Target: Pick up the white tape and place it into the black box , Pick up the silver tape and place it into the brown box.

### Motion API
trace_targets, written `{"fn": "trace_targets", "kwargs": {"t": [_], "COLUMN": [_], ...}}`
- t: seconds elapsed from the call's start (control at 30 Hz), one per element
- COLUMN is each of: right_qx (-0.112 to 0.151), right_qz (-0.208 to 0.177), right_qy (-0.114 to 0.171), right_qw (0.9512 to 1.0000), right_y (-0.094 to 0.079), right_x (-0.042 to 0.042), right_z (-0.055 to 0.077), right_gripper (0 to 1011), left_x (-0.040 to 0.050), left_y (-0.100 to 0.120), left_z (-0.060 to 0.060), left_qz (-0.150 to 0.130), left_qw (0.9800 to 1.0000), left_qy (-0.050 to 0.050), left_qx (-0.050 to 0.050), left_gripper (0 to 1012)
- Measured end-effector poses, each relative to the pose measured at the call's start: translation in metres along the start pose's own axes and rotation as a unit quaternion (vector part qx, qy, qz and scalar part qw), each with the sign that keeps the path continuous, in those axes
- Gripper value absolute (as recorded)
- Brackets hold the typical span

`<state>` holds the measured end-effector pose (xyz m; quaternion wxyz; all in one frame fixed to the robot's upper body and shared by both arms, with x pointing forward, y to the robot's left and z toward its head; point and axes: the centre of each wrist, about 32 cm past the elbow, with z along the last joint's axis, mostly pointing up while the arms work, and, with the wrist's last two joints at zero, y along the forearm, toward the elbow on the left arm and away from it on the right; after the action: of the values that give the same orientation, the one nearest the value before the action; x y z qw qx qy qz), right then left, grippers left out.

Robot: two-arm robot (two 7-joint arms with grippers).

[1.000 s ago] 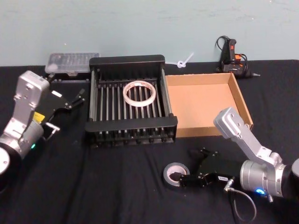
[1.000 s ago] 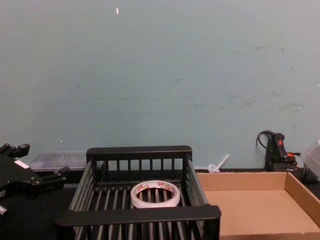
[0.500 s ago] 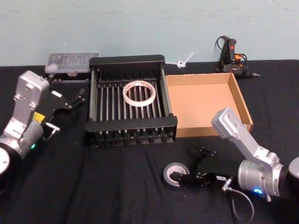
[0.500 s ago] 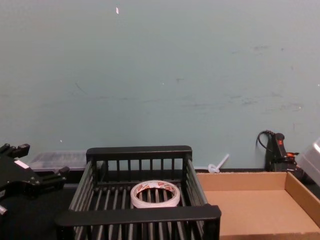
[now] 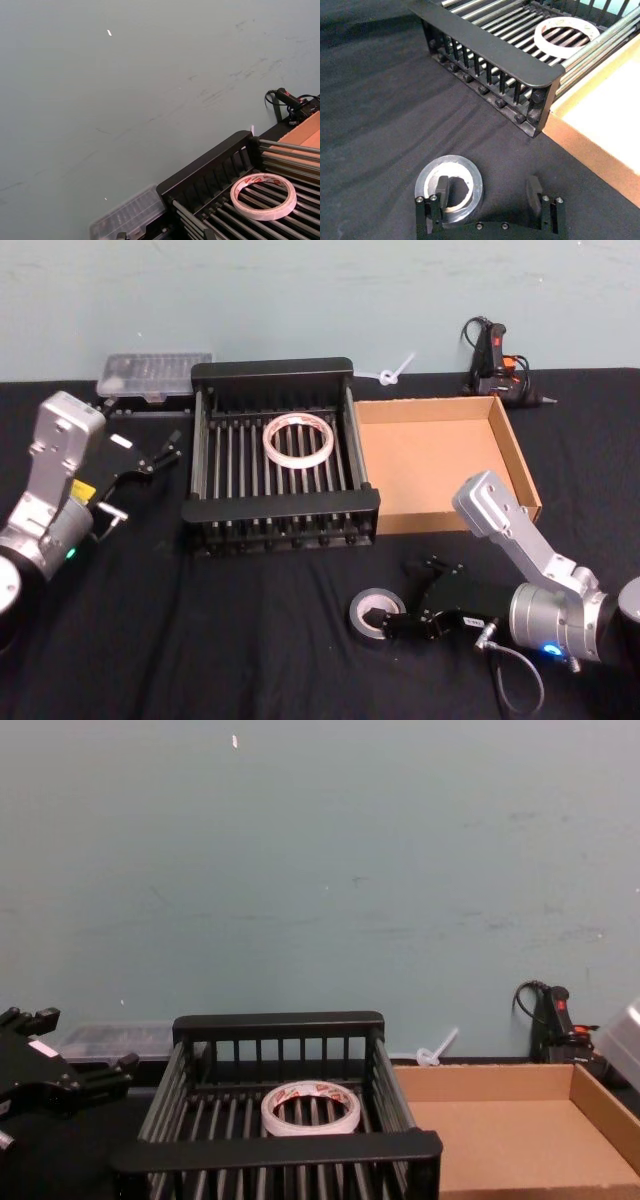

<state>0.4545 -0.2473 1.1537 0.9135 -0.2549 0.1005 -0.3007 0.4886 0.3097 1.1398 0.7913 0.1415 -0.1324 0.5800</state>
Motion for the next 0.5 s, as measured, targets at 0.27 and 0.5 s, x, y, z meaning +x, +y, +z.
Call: {"fn": "trace_targets", "kwargs": {"t": [0.27, 0.5], "right_qx": [0.000, 0.001], "right_qz": [0.000, 0.001], "right_qy": [0.000, 0.000], "right_qw": [1.0000, 1.0000], "right_y": [-0.0002, -0.0003], "right_x": [0.0001, 0.0000], "right_z": [0.0002, 0.0004], "right_gripper": [825, 620], "left_x": [0.0000, 0.0000], "left_y": [0.0000, 0.0000], "left_z": [0.0000, 0.0000], "left_qz": [0.000, 0.000], "left_qw": [1.0000, 1.0000], "left_qy": [0.000, 0.000], "left_qx": [0.000, 0.000], "left_gripper": [1001, 1001]}}
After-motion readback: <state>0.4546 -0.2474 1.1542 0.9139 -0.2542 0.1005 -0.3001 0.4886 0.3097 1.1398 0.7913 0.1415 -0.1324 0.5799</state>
